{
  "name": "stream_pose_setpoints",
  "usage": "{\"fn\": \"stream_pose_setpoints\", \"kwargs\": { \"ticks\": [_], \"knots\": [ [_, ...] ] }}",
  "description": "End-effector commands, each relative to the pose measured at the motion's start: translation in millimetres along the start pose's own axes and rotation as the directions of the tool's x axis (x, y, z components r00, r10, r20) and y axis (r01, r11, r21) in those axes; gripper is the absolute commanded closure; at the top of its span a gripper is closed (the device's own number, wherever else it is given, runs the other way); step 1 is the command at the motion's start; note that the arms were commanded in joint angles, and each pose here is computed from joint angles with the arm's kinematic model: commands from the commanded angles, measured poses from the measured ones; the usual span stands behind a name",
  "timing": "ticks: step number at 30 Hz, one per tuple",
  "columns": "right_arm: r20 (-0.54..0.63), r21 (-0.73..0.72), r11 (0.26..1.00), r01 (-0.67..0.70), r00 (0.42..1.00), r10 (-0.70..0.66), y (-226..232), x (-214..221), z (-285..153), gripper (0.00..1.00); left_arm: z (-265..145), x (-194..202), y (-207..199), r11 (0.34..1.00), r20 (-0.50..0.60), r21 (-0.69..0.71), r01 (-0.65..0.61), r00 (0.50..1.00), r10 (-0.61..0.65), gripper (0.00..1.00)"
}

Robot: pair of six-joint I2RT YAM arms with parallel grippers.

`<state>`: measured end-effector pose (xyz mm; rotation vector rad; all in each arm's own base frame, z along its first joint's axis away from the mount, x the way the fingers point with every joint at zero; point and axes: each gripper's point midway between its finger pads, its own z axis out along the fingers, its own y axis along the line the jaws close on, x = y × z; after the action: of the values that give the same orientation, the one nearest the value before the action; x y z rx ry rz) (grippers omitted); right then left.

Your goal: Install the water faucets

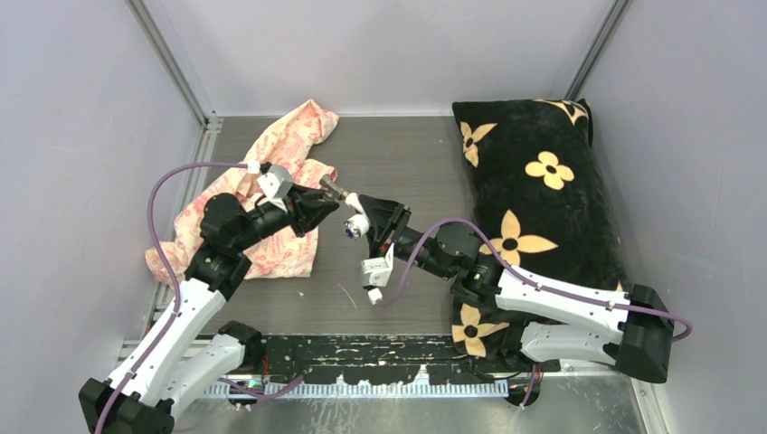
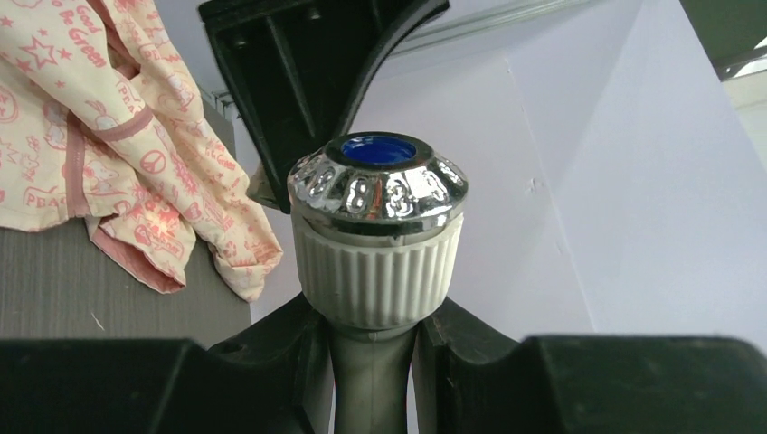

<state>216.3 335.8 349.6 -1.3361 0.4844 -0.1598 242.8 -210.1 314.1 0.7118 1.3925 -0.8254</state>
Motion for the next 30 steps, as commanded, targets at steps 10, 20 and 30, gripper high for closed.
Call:
{"fn": "stream_pose_setpoints", "kwargs": {
  "ticks": [10, 20, 30],
  "knots": [
    [-0.094, -0.069, 0.928, 0.367, 0.923, -0.373, -9, 1, -8, 0.99, -5, -23, -28, 0.986, -0.119, 0.166, -0.004, 0.993, 0.024, 1.0],
    [-0.072, -0.059, 0.904, 0.423, 0.901, -0.427, -20, -15, -9, 0.99, -3, -20, -19, 0.992, -0.162, 0.122, 0.029, 0.987, -0.009, 1.0],
    [-0.074, -0.044, 0.902, 0.43, 0.899, -0.432, -23, -21, -6, 0.99, -5, -17, -19, 0.992, -0.197, 0.116, 0.043, 0.98, -0.019, 1.0]
  ]
}}
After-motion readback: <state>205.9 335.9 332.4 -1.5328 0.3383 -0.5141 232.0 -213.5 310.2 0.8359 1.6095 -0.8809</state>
